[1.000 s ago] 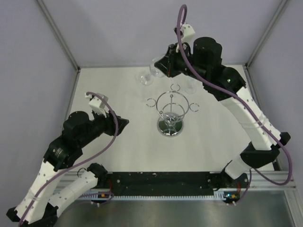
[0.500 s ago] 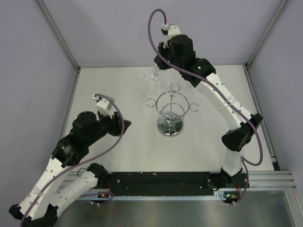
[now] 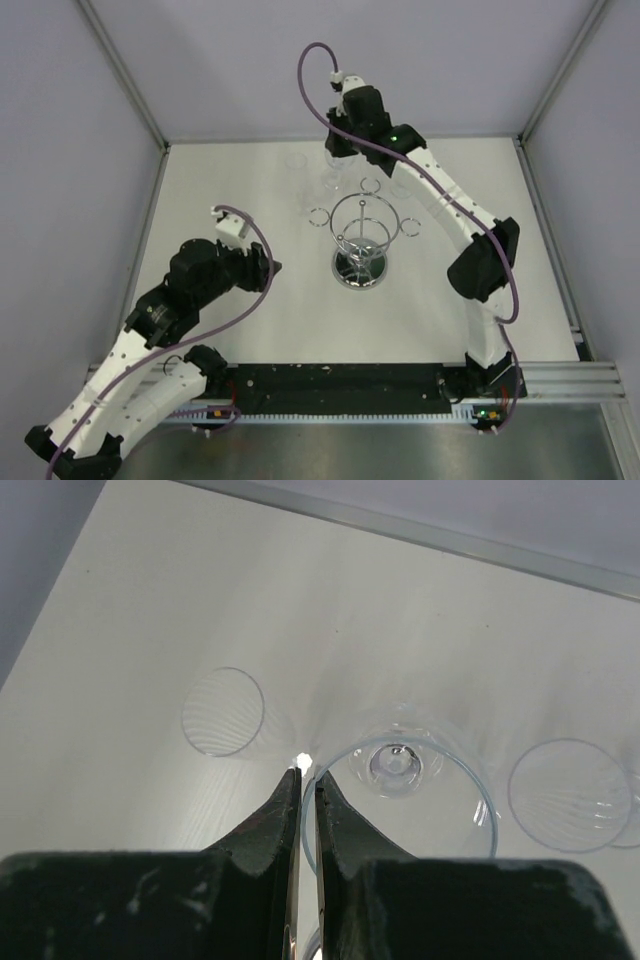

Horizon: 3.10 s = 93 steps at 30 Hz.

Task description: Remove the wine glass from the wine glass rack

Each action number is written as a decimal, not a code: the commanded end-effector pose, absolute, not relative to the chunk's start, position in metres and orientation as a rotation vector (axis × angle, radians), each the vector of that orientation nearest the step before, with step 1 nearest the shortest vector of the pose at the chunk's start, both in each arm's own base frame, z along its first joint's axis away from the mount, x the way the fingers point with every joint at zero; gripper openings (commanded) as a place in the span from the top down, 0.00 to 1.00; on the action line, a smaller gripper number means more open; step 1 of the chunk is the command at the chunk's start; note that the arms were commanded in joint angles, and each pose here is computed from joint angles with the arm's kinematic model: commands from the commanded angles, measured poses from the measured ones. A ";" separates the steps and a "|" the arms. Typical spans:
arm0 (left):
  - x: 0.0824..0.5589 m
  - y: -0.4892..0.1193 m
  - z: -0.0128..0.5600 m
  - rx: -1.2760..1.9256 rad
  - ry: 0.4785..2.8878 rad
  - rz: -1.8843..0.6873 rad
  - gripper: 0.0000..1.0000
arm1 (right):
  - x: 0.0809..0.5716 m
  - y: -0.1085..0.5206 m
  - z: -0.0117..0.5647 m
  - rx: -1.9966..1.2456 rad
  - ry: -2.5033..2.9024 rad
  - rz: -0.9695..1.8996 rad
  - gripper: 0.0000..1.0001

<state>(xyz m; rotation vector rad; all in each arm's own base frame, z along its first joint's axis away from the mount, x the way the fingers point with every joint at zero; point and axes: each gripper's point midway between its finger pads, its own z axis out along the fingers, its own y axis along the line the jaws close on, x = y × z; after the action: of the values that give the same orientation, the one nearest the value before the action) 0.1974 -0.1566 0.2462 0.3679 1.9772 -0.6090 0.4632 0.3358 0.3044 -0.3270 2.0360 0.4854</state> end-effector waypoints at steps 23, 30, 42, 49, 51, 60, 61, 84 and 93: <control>0.206 -0.158 0.240 0.394 1.953 -0.577 0.46 | 0.498 0.350 0.266 -0.313 2.077 0.515 1.00; 0.206 -0.159 0.237 0.400 1.964 -0.577 0.46 | 0.500 0.346 0.258 -0.313 2.101 0.501 1.00; 0.206 -0.160 0.236 0.405 1.969 -0.579 0.46 | 0.501 0.349 0.243 -0.312 2.133 0.515 0.94; 0.207 -0.159 0.236 0.402 1.969 -0.571 0.46 | 0.503 0.349 0.251 -0.305 2.115 0.528 0.69; 0.207 -0.158 0.235 0.401 1.970 -0.567 0.46 | 0.503 0.349 0.255 -0.299 2.109 0.533 0.64; 0.210 -0.155 0.233 0.391 1.977 -0.546 0.46 | 0.496 0.346 0.301 -0.298 2.019 0.569 0.56; 0.210 -0.155 0.234 0.389 1.976 -0.544 0.46 | 0.494 0.345 0.310 -0.297 2.005 0.573 0.55; 0.222 -0.137 0.270 0.237 1.889 -0.473 0.40 | 0.360 0.214 0.419 -0.156 1.761 0.454 0.01; 0.234 -0.124 0.293 0.153 1.855 -0.402 0.02 | 0.297 0.159 0.392 -0.016 1.788 0.438 0.01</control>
<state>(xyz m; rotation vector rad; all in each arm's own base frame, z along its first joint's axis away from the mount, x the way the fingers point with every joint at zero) 0.2218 -0.1309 0.2637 0.2385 1.9302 -0.4272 0.3145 0.1874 0.3872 -0.1489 1.8200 0.4512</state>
